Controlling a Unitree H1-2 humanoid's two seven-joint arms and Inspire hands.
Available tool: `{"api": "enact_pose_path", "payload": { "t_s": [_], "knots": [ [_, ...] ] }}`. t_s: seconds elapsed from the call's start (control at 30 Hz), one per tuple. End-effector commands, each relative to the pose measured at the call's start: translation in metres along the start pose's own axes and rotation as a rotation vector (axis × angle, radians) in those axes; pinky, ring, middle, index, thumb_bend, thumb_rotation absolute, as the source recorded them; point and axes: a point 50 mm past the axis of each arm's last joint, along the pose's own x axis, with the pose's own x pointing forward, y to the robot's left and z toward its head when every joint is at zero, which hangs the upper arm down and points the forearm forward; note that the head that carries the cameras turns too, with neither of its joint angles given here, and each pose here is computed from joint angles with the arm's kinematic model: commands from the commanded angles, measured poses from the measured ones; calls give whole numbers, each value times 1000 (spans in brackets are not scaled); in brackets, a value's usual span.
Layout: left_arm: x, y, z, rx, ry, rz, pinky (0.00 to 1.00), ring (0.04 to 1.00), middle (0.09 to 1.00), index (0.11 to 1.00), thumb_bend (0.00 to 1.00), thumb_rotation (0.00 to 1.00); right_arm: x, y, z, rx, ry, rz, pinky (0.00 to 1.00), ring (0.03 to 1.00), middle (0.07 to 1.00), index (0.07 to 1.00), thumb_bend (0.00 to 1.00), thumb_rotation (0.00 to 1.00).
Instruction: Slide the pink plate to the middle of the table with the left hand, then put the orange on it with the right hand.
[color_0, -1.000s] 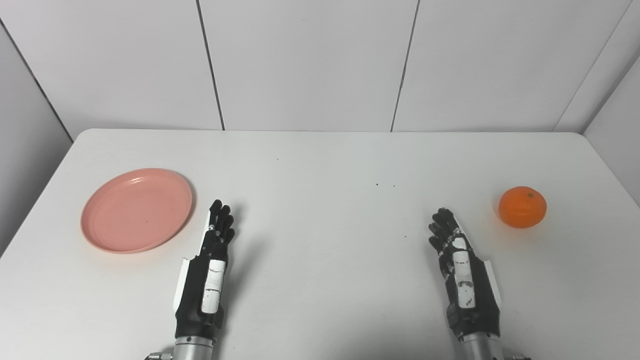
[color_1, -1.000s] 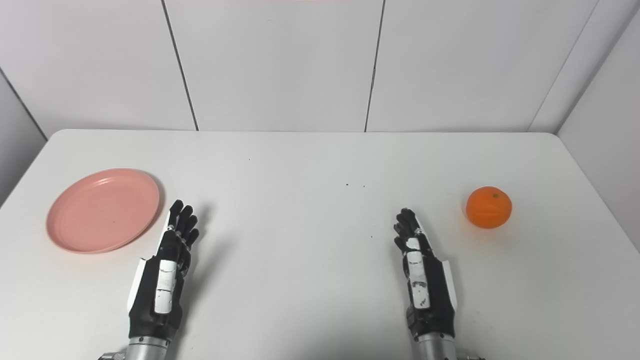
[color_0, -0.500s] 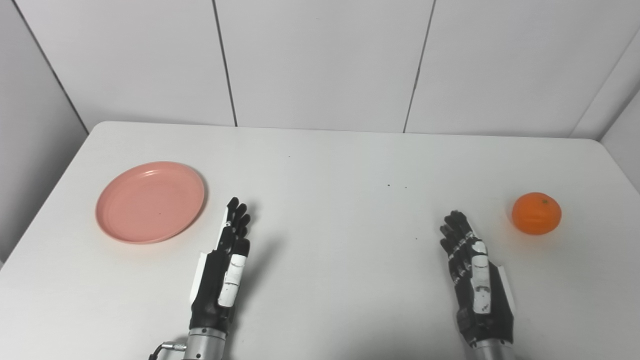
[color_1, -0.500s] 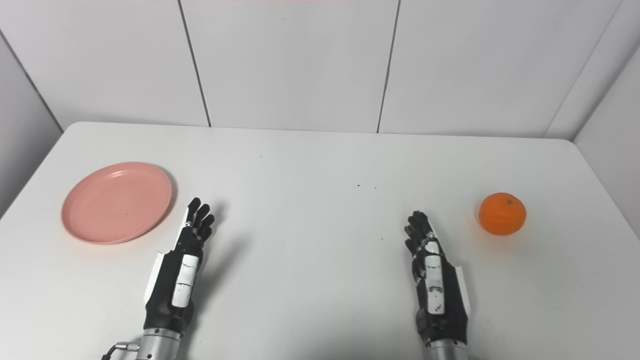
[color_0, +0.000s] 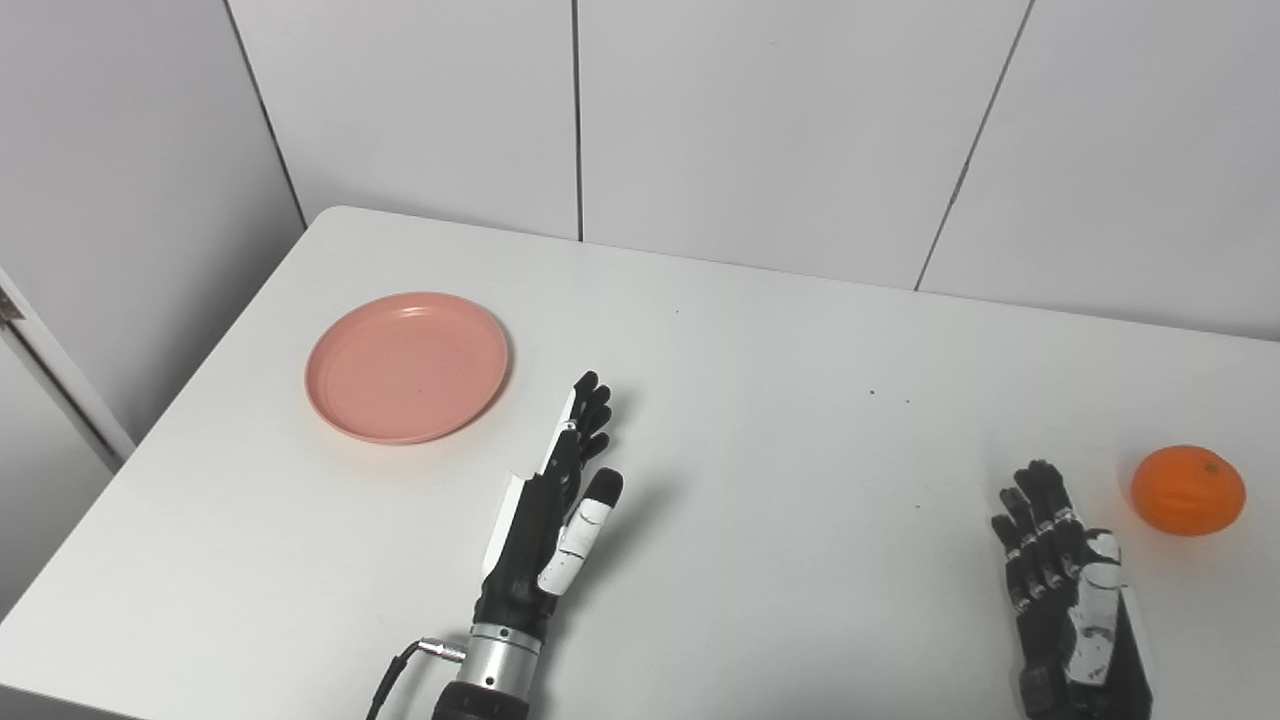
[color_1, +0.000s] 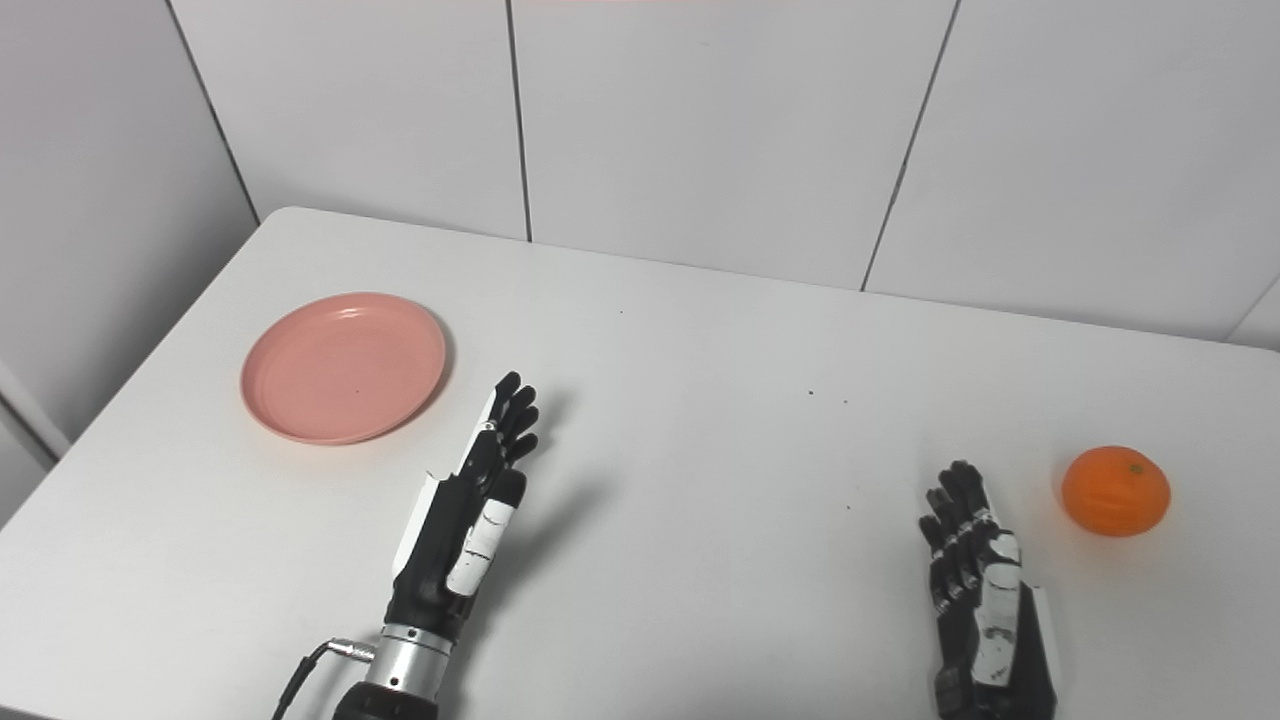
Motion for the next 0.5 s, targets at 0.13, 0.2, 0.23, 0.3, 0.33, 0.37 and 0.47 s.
{"api": "enact_pose_path", "payload": {
  "t_s": [0.13, 0.2, 0.23, 0.3, 0.33, 0.37, 0.47],
  "knots": [
    [-63, -19, -40, -36, 222, 33, 906, 947, 968, 957, 733, 961, -26, -28, -32, -27, 79, -43, 1000, 982, 965, 946, 801, 1000],
    [-64, -19, -41, -34, 216, 32, 906, 946, 967, 958, 734, 961, -26, -28, -33, -31, 78, -43, 1000, 981, 966, 945, 811, 1000],
    [-64, -19, -41, -33, 211, 33, 903, 944, 965, 958, 736, 956, -26, -28, -33, -31, 78, -41, 1000, 985, 970, 946, 814, 1000],
    [-65, -19, -41, -34, 201, 35, 902, 943, 964, 958, 742, 950, -26, -28, -34, -30, 78, -41, 1000, 987, 971, 948, 815, 1000],
    [-65, -19, -41, -35, 198, 36, 904, 944, 964, 958, 750, 944, -26, -28, -35, -29, 78, -41, 1000, 988, 972, 948, 814, 1000],
    [-65, -19, -41, -37, 194, 37, 905, 944, 964, 958, 752, 942, -26, -27, -35, -28, 78, -40, 1000, 988, 972, 948, 814, 1000],
    [-66, -18, -38, -50, 189, 39, 912, 944, 961, 955, 781, 929, -26, -27, -35, -27, 76, -41, 1000, 988, 973, 949, 816, 1000]
  ]
}}
